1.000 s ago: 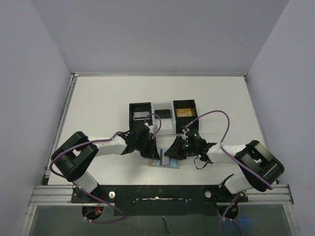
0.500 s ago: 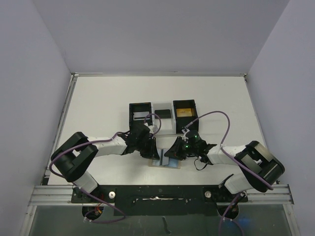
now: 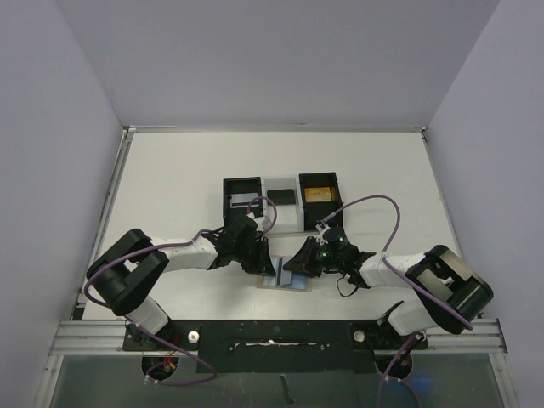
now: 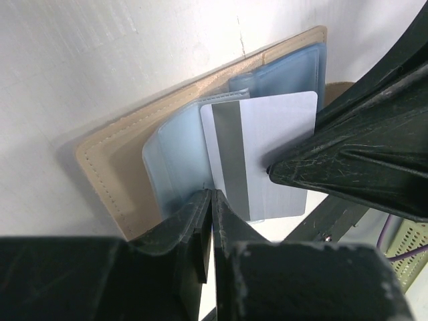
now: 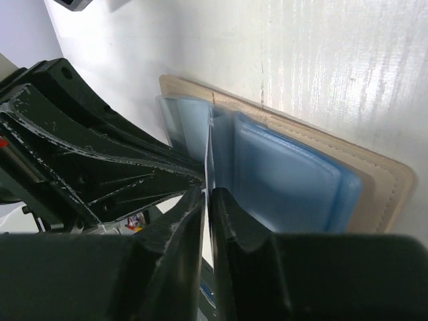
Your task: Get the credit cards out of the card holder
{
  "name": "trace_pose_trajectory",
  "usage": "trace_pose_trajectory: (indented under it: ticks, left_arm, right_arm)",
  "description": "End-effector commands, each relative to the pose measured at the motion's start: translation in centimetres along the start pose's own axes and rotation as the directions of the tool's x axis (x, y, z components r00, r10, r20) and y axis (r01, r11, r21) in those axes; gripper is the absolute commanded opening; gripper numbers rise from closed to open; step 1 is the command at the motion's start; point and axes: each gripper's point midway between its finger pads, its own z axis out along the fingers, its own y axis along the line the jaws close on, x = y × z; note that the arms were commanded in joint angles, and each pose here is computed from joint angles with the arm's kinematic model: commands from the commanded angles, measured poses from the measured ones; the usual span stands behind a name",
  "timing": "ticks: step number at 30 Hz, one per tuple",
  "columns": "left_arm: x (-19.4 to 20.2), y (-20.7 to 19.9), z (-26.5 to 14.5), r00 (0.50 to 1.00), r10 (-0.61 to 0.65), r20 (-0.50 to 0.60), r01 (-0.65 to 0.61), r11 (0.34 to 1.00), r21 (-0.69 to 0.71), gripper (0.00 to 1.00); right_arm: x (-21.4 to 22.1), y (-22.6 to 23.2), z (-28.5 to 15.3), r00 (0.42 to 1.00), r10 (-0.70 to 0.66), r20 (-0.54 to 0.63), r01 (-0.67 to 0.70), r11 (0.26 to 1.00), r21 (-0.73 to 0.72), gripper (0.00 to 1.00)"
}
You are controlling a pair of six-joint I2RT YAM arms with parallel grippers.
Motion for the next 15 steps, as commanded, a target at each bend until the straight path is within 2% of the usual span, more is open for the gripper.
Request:
trace_pose_trajectory:
  ticks: [1,2,3,8,15]
  left_arm:
    - [1.5,2.9,0.0,0.999,-0.012,-0.032,0.009,0.995,-0.104,0.07]
    - [1.4,2.9,-0.1,1.000,-0.011,-0.027,0.008,0.994,-0.108,0.07]
    - [1.2,2.9,-0.2,1.000,-0.009,-0.016,0.007,0.994,-0.111,0.07]
    - [0.5,2.1,-1.2,0.998,0.002,0.056,0.002,0.998,-0.068,0.07]
    - [0.2,1.4,-1.2,0.999,0.013,0.050,-0.011,0.999,-0.046,0.07]
  right_arm:
    - [0.3,0.2,-0.1,1.000,-0.014,-0.002,0.014,1.000,-0.023,0.09]
    - [0.8,-0.6,-0.4,1.000,-0.010,-0.009,0.010,1.000,-0.007,0.02]
    - [0.8,-1.0,-0.6,1.000,-0.005,-0.008,0.005,1.000,-0.005,0.00]
    - [-0.1,-0.2,-2.0,0.998,-0.062,0.021,0.062,0.998,-0.025,0.00]
    - [-0.5,0.4,-2.0,0.996,-0.085,0.005,0.086,0.996,-0.026,0.00]
